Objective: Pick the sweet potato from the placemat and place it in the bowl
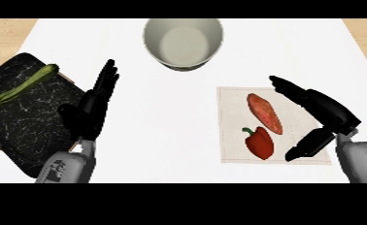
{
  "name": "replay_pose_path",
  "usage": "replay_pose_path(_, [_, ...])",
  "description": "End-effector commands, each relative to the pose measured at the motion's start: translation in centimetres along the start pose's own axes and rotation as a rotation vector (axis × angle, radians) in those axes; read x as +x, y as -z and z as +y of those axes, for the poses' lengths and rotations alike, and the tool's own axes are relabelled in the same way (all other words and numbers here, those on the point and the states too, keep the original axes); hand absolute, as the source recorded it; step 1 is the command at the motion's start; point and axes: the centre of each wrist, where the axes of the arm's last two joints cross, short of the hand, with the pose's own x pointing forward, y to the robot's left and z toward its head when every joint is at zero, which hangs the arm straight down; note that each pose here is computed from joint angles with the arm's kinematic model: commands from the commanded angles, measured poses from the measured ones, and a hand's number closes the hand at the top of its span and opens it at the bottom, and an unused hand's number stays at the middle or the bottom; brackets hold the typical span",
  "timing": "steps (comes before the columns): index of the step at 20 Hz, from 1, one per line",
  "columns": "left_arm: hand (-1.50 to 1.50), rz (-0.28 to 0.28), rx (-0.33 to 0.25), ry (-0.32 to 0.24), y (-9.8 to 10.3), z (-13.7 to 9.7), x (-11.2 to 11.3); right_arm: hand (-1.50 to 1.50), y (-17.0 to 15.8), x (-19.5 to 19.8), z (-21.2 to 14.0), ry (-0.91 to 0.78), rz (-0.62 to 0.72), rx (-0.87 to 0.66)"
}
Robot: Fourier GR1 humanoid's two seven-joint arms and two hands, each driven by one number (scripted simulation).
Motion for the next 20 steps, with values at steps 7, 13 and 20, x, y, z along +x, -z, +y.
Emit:
replay_pose_path(7, [0.0,-0.006,-0.009,0.012,-0.3,1.5,1.1,-1.5,1.7,-2.2,2.7,0.03,0.001,-0.007])
replay_pose_path(13, [0.0,-0.003,-0.002,0.007,-1.7,0.4,0.9,-1.5,3.8,-3.0,3.0,-0.144,0.098,-0.092])
replay_pose_path(20, [0.0,0.005,-0.024,0.008,-1.1,0.4,2.5,-1.5,2.9,-6.2,3.6,-0.148,0.111,0.002])
